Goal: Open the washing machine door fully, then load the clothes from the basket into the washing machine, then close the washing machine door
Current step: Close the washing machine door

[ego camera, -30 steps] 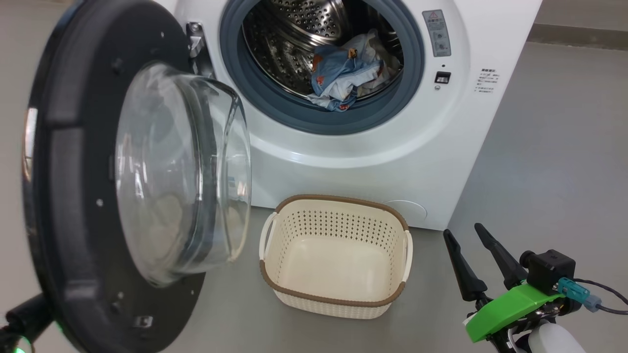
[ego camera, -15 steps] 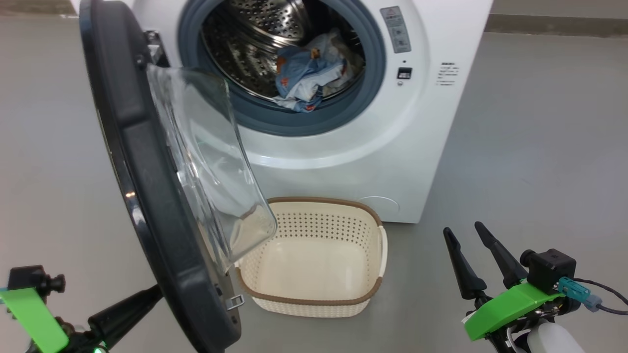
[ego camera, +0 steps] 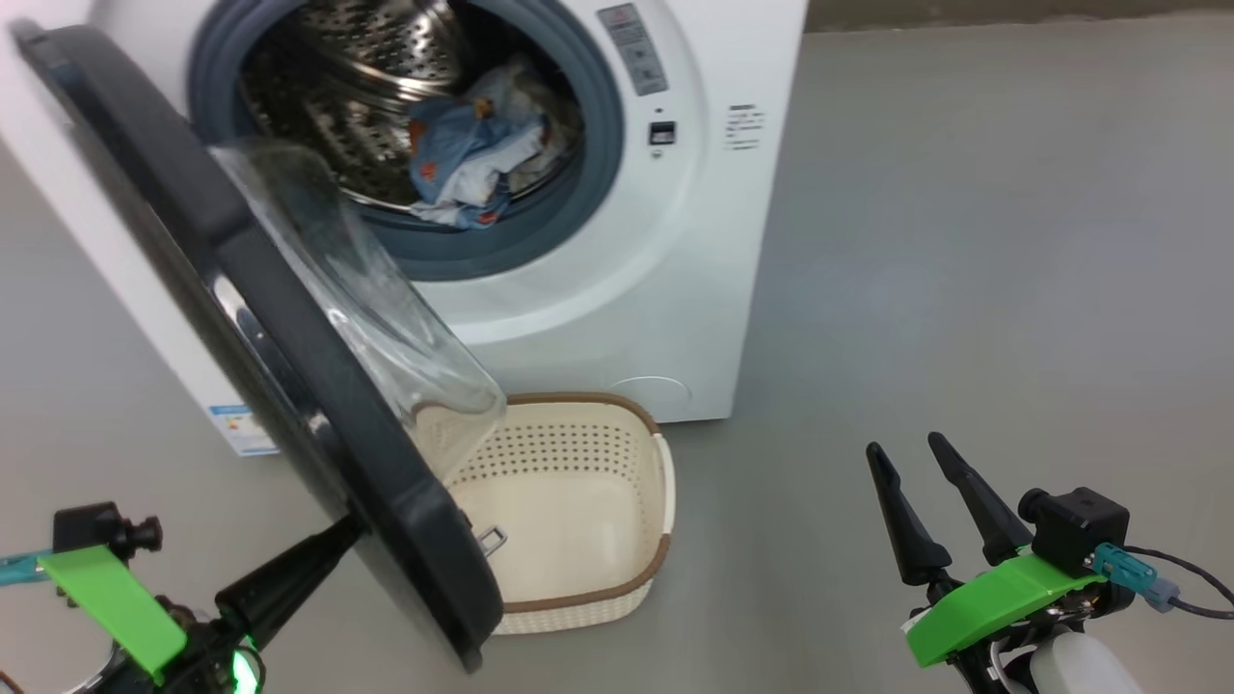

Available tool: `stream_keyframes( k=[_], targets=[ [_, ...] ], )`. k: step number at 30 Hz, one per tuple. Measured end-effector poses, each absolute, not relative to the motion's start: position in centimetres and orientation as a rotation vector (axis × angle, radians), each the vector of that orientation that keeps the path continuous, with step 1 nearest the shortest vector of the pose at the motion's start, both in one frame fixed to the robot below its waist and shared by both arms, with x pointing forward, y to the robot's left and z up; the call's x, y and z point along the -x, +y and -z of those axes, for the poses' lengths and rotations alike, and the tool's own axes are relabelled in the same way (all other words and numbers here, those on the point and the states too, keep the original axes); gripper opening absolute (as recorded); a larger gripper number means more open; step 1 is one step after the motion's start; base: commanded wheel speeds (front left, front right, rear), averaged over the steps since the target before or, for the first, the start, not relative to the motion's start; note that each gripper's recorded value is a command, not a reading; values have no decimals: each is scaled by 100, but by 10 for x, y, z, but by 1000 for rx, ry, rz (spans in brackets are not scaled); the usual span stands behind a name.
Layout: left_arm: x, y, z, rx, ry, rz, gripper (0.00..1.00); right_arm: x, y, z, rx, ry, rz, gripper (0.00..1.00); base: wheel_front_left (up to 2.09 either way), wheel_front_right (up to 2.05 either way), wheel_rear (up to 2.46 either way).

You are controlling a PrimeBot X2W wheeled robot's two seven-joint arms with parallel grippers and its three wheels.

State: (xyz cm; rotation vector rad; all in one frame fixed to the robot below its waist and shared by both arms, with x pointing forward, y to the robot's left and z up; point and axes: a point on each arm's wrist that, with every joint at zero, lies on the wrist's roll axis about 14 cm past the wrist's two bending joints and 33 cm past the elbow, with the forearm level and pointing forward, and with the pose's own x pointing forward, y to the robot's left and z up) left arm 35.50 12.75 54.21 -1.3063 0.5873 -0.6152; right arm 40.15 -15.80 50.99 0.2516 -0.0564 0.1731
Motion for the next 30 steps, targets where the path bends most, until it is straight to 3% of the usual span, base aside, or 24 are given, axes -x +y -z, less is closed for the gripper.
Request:
stream_keyframes(
  k=[16, 30],
  targets=[
    [-415, 57, -544, 1294, 575, 700, 0, -379, -208, -502, -248, -50, -24, 100, 0, 0, 0],
    [-433, 48, -542, 1299, 534, 661, 0, -376, -212, -503, -247, -55, -11, 100, 0, 0, 0]
  ],
)
